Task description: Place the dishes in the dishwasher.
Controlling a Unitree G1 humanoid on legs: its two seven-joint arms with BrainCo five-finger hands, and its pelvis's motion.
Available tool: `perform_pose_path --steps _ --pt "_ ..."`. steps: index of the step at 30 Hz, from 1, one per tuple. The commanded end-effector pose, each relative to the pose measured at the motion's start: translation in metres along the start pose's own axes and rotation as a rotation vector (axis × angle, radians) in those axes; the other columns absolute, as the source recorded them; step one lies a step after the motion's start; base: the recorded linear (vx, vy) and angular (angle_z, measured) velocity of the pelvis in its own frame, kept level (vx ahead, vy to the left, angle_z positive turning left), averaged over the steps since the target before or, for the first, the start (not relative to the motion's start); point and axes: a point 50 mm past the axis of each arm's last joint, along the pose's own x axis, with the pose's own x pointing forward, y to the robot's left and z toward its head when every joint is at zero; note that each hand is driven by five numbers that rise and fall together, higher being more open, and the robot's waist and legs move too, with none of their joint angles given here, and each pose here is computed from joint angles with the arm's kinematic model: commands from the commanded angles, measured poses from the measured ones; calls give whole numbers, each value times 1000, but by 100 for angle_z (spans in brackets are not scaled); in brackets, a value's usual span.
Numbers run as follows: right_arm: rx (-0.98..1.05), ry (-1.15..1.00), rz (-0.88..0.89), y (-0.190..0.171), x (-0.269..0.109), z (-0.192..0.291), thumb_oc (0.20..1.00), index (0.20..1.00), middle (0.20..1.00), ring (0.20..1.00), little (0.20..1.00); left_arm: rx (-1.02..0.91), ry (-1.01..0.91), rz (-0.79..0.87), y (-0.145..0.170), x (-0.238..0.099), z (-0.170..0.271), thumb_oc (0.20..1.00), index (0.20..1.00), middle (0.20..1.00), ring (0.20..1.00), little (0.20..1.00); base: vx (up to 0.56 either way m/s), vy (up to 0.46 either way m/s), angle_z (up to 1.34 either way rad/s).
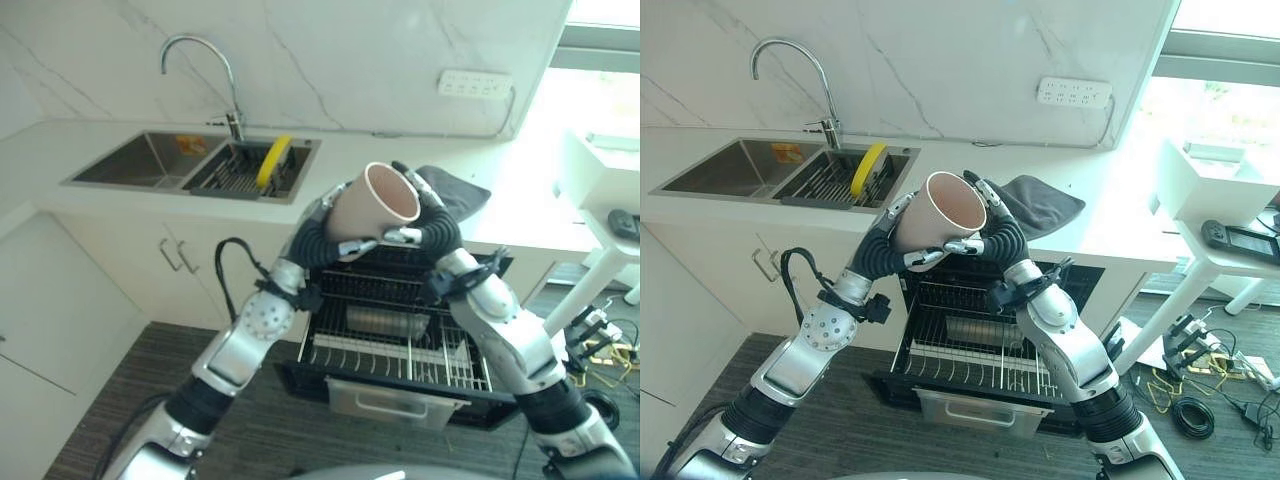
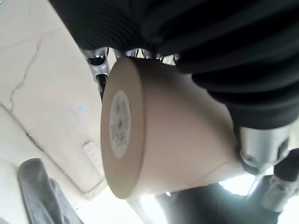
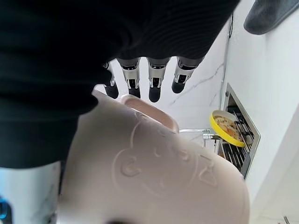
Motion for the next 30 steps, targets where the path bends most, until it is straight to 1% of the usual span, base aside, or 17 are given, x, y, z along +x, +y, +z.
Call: perform_pose_path --steps 1,9,30 --pt "-32 -230 36 10 17 46 1000 1000 1000 1000 1000 4 -155 40 22 19 31 200 200 200 200 200 0 0 0" --pt "-66 -238 49 13 19 48 1000 1000 1000 1000 1000 -3 -166 35 30 21 39 200 200 200 200 200 0 0 0" --pt "-32 -263 40 14 20 52 1000 1000 1000 1000 1000 -9 -171 13 24 20 39 200 200 200 200 200 2 0 0"
